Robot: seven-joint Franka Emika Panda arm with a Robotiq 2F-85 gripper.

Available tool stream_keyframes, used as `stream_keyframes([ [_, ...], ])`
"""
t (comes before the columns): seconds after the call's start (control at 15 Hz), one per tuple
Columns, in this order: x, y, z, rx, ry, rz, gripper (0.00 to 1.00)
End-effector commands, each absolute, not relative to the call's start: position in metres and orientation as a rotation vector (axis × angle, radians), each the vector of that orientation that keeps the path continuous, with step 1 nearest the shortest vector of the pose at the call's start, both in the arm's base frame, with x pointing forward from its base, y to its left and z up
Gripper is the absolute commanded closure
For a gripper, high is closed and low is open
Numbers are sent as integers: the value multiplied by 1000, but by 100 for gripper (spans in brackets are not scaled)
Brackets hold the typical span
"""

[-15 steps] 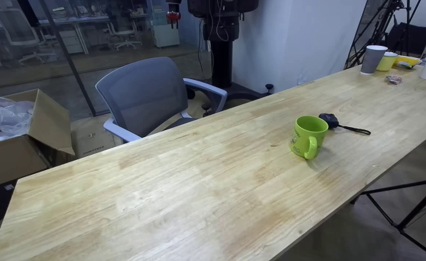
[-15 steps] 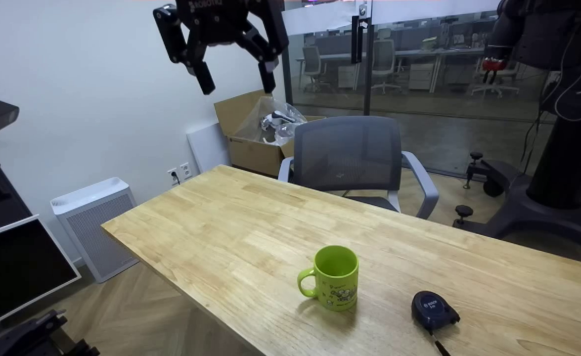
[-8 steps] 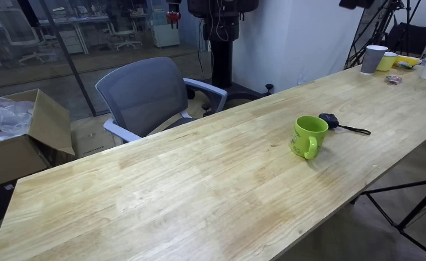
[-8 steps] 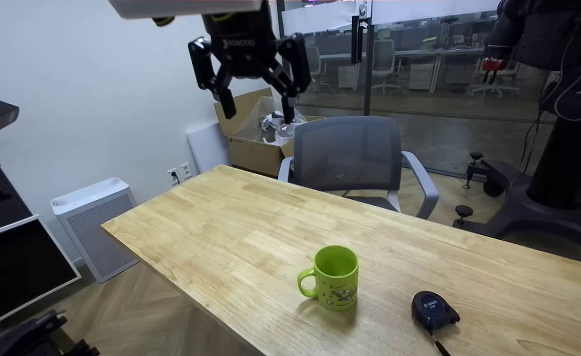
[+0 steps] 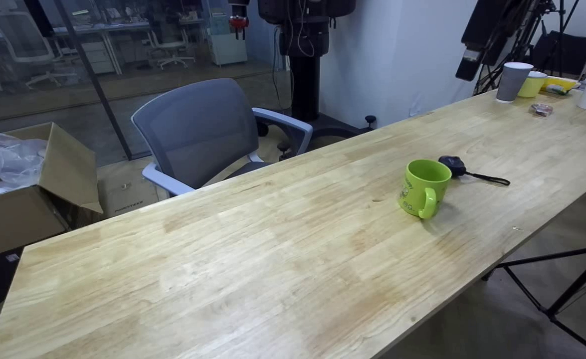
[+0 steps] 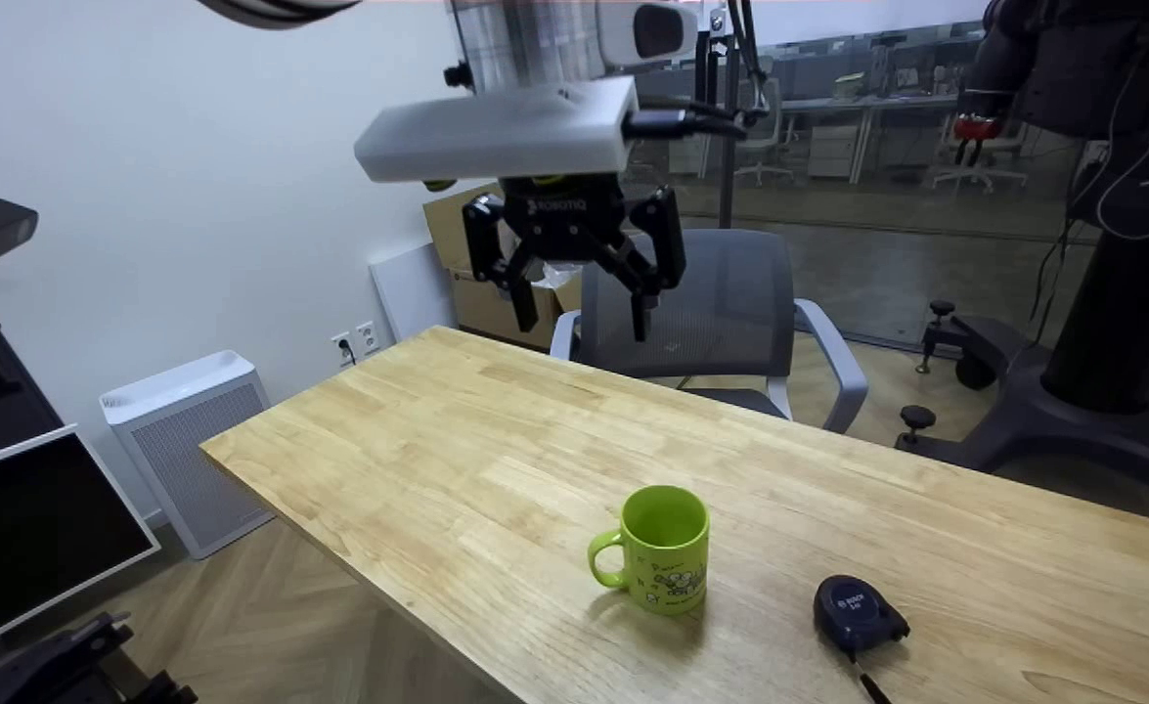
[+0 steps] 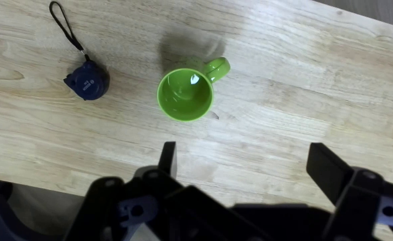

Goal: Move the cup to the left on the table

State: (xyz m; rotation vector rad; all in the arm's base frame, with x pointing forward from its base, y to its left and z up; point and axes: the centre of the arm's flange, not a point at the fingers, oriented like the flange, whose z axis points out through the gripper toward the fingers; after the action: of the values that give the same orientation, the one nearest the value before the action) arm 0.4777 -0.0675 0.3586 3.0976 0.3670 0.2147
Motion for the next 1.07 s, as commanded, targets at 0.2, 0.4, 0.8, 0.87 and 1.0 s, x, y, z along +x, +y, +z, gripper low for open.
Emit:
stream_keyframes([
  [0.2, 508, -65, 341, 3070, 356, 179, 0],
  [0.4, 515, -68, 318, 3054, 350, 127, 0],
  [0.8, 507, -71, 294, 3051, 393, 59, 0],
  [0.87, 507, -71, 292, 3052, 394, 53, 0],
  [1.0, 507, -71, 292, 3052, 396, 54, 0],
])
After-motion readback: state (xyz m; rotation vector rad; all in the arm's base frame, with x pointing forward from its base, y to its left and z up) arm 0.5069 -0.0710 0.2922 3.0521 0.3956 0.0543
